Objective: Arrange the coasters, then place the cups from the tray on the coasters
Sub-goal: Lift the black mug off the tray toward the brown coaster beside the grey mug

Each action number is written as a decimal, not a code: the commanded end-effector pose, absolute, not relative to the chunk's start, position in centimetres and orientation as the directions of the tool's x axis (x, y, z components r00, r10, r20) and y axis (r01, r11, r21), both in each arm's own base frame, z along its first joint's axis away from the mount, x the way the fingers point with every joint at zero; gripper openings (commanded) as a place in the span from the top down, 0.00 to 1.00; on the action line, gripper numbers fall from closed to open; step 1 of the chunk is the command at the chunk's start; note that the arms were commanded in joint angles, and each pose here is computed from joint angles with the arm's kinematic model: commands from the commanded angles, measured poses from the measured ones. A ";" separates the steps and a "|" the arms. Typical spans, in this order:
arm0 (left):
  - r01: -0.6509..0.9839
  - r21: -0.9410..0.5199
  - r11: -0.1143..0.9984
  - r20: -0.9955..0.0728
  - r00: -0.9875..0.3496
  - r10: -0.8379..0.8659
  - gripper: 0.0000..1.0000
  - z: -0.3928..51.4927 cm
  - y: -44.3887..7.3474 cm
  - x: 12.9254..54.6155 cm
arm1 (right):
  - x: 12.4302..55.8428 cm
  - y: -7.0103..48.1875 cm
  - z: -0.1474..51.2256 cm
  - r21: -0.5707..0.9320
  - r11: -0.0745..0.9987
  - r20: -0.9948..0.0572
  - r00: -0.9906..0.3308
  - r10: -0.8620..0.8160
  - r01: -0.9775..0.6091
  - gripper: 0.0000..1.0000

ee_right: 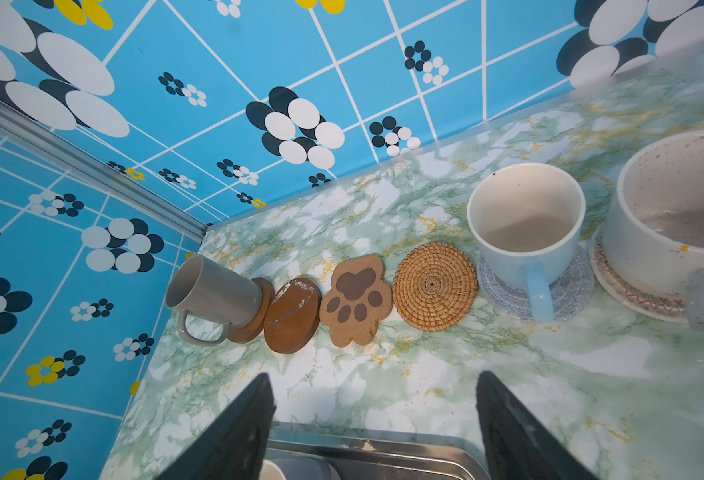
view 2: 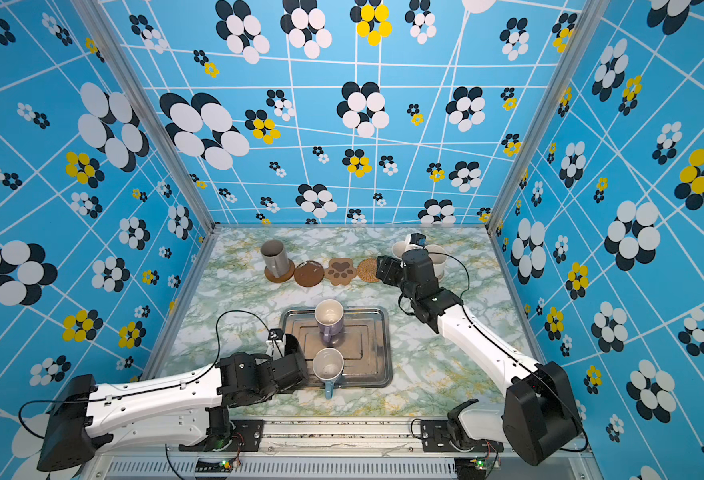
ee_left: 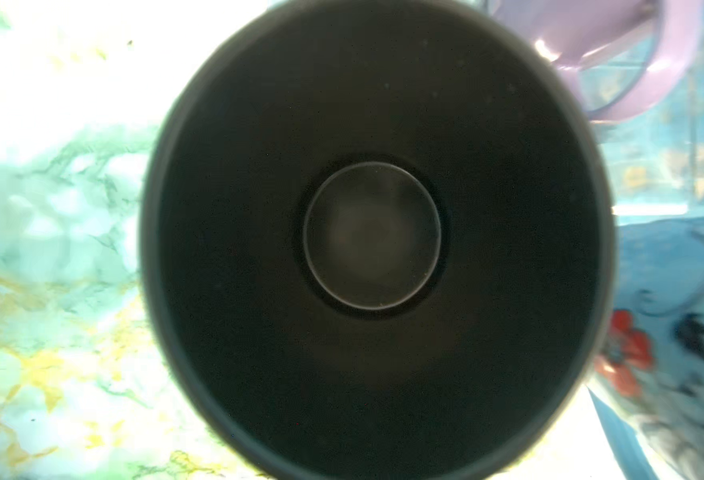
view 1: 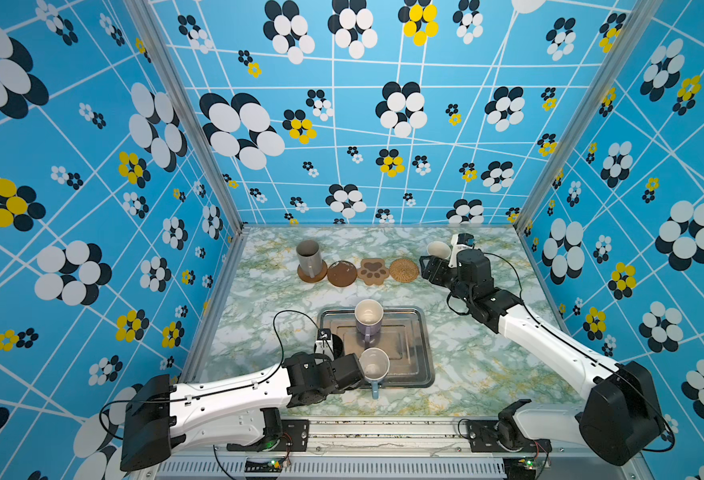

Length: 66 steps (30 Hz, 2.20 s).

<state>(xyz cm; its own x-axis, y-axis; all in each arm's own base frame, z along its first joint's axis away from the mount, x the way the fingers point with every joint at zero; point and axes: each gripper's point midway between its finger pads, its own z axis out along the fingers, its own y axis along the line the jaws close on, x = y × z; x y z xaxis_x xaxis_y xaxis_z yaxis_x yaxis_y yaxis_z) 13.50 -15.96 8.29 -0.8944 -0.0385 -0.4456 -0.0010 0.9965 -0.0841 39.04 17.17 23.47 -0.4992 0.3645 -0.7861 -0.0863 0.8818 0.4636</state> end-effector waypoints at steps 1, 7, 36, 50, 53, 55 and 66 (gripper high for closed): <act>0.016 -0.071 0.997 -0.517 -0.856 -0.023 1.00 10.3 -16.2 14.8 | 39.0 17.2 23.0 0.476 0.875 -0.779 -0.504 0.373 -0.089 0.22; 0.028 -0.080 0.996 -0.536 -0.844 -0.019 1.00 11.1 -16.6 15.2 | 39.0 17.2 23.0 0.477 0.875 -0.778 -0.506 0.373 -0.089 0.22; 0.050 -0.094 0.994 -0.630 -0.777 -0.020 1.00 15.6 -16.7 18.2 | 39.3 17.6 22.9 0.491 0.865 -0.771 -0.514 0.377 -0.102 0.23; 0.062 -0.117 0.991 -0.689 -0.724 -0.036 1.00 19.5 -17.1 27.1 | 39.8 18.0 22.4 0.495 0.862 -0.764 -0.527 0.372 -0.109 0.23; 0.061 -0.105 0.993 -0.696 -0.717 -0.029 1.00 20.0 -17.2 29.3 | 39.9 17.9 22.3 0.497 0.861 -0.762 -0.530 0.372 -0.109 0.23; 0.059 -0.107 0.992 -0.706 -0.707 -0.035 1.00 20.5 -17.2 30.9 | 40.0 17.9 22.1 0.496 0.862 -0.761 -0.531 0.373 -0.106 0.23; 0.068 -0.136 0.988 -0.726 -0.686 -0.053 1.00 20.5 -18.8 39.0 | 40.7 17.4 21.3 0.504 0.859 -0.746 -0.546 0.381 -0.091 0.23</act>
<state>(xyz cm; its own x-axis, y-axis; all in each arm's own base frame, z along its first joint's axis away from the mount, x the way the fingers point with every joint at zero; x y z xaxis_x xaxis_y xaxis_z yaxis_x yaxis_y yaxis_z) 35.73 -17.77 17.05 -0.7713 -0.0221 -0.6361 0.0388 0.9959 -0.0817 40.14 17.28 20.70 -0.5596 0.3600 -0.7465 -0.0813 0.8725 0.4817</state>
